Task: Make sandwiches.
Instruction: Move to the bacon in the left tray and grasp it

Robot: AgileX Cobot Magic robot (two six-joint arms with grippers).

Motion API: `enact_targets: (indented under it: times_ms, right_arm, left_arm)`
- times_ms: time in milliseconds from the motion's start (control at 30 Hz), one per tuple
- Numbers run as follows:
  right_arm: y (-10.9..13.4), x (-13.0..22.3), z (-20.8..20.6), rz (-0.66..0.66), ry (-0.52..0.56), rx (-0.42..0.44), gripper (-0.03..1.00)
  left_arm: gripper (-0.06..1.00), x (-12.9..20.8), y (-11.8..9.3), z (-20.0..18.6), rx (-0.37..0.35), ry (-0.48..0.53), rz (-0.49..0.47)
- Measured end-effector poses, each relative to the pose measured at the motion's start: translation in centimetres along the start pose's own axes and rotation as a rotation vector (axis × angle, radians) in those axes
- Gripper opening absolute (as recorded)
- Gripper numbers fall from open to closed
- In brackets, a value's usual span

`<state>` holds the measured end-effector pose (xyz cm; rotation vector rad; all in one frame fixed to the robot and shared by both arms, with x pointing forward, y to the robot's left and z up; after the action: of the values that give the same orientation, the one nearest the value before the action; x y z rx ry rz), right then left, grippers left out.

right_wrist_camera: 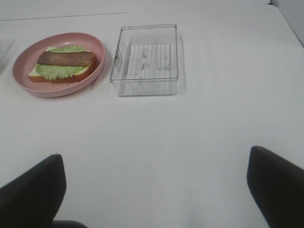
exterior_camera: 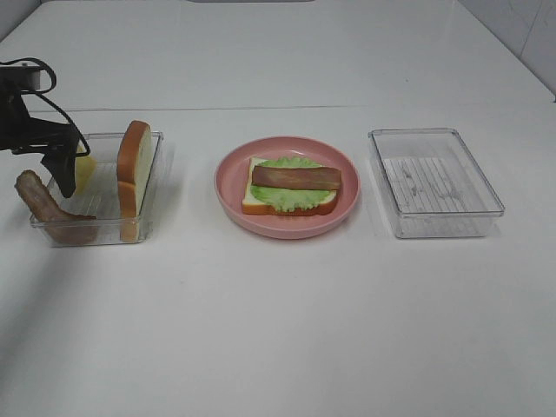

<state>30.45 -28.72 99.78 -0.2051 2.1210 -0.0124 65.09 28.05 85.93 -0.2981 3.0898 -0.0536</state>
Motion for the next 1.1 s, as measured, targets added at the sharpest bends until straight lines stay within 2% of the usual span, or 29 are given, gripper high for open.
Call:
enact_targets:
  times_ms: [167,400,833,1100]
  right_arm:
    - [0.0,0.0,0.0,0.000,0.000,0.000,0.98]
    - [0.0,0.0,0.0,0.000,0.000,0.000,0.98]
    - [0.0,0.0,0.0,0.000,0.000,0.000,0.98]
    - [0.0,0.0,0.0,0.000,0.000,0.000,0.98]
  left_arm:
    - [0.97,-0.1,0.0,0.0,-0.003,-0.005,0.002]
    - [0.76,-0.5,0.1,-0.1,-0.006,-0.029,0.011]
    - [0.60,-0.7,0.1,-0.1,-0.009,-0.040,0.025]
    - [0.44,-0.3,0.3,1.0,-0.018,0.002,0.028]
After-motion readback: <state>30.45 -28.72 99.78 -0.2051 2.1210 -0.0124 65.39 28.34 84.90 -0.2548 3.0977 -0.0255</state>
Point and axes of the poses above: a point on each arm's last joint axis where the gripper is mounted, z pointing out along that axis toward the gripper, y along the wrist's bending axis when the last joint is at zero, x = y × z, the point moved 9 cm from there along z, pointing out along that axis toward the gripper, and after that the axes turned 8 degrees about -z, right-handed, at the moved point
